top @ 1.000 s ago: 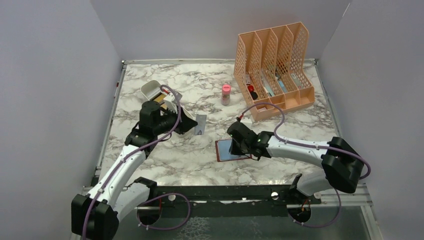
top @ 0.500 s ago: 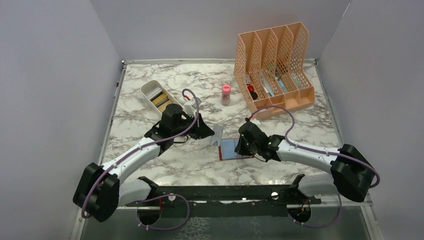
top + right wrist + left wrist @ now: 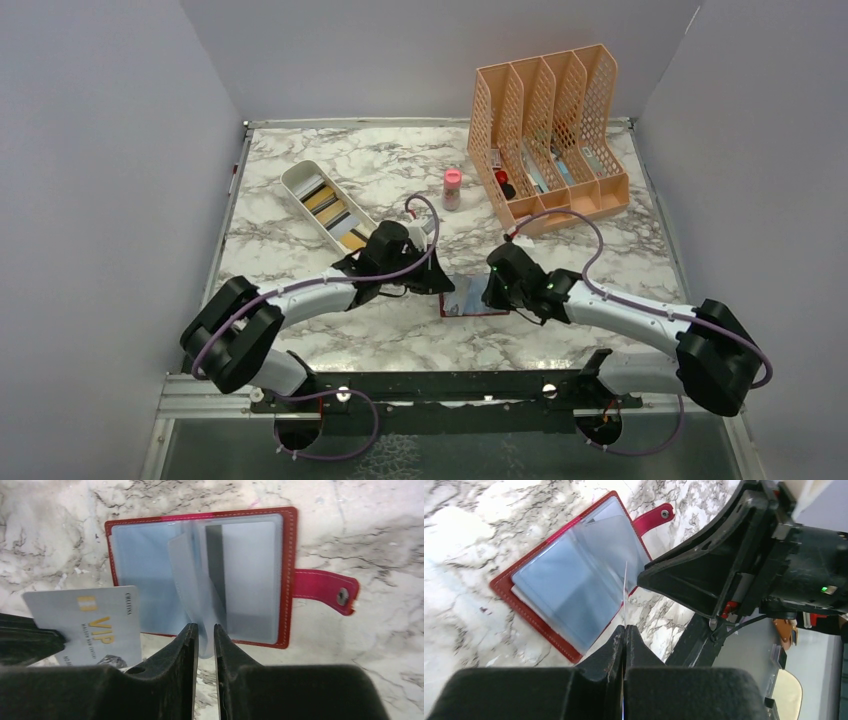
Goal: Put the credit cards into the card holder
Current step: Turn over the card slot in the card holder.
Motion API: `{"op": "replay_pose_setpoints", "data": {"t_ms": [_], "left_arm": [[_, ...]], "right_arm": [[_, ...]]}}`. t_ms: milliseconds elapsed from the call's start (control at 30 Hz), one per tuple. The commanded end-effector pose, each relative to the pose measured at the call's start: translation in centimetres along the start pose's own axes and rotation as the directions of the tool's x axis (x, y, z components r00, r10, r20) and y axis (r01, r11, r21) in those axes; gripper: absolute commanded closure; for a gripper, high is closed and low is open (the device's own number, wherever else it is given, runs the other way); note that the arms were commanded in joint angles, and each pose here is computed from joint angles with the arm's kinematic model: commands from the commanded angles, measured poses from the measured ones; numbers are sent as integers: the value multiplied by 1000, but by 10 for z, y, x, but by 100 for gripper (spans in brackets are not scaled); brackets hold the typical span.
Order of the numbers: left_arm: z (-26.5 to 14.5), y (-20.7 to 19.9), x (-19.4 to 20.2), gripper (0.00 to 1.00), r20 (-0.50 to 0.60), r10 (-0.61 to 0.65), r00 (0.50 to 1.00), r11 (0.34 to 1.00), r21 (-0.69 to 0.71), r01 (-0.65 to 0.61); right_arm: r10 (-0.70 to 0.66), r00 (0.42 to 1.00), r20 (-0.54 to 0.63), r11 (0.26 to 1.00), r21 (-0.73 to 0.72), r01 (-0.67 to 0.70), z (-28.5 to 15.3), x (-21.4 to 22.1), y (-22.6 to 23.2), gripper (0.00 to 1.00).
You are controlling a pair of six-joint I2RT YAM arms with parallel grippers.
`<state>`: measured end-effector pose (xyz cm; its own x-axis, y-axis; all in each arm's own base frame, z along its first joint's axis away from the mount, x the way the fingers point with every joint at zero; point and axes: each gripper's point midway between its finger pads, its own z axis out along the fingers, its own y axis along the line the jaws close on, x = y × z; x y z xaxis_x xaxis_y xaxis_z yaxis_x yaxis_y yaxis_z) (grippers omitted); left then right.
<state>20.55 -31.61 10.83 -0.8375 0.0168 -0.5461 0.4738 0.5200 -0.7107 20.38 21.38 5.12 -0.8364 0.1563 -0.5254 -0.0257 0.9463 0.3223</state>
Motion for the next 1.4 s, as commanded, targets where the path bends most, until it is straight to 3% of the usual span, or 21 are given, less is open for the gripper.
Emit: {"op": "replay_pose_setpoints", "data": {"t_ms": [0, 167, 500, 867, 1367], "left_arm": [[21, -16, -11, 100, 26, 21, 999, 999, 32, -22], [37, -16, -2, 100, -7, 12, 1000, 999, 30, -11], [40, -1, -9, 100, 91, -113, 989, 992, -42, 118], [39, 9, -8, 100, 126, -147, 981, 984, -83, 158], [48, 18, 3, 100, 126, -197, 972, 971, -112, 211]], "right_arm": [[-3, 999, 38, 994, 109, -1, -11, -5, -28, 76], [0, 997, 77, 986, 165, -13, -24, -11, -42, 74], [-66, 993, 96, 989, 140, 52, -33, -23, -36, 71], [-130, 989, 76, 986, 117, 120, -19, -29, -20, 69], [-92, 996, -13, 963, 254, 92, 10, 2, -59, 74]]}}
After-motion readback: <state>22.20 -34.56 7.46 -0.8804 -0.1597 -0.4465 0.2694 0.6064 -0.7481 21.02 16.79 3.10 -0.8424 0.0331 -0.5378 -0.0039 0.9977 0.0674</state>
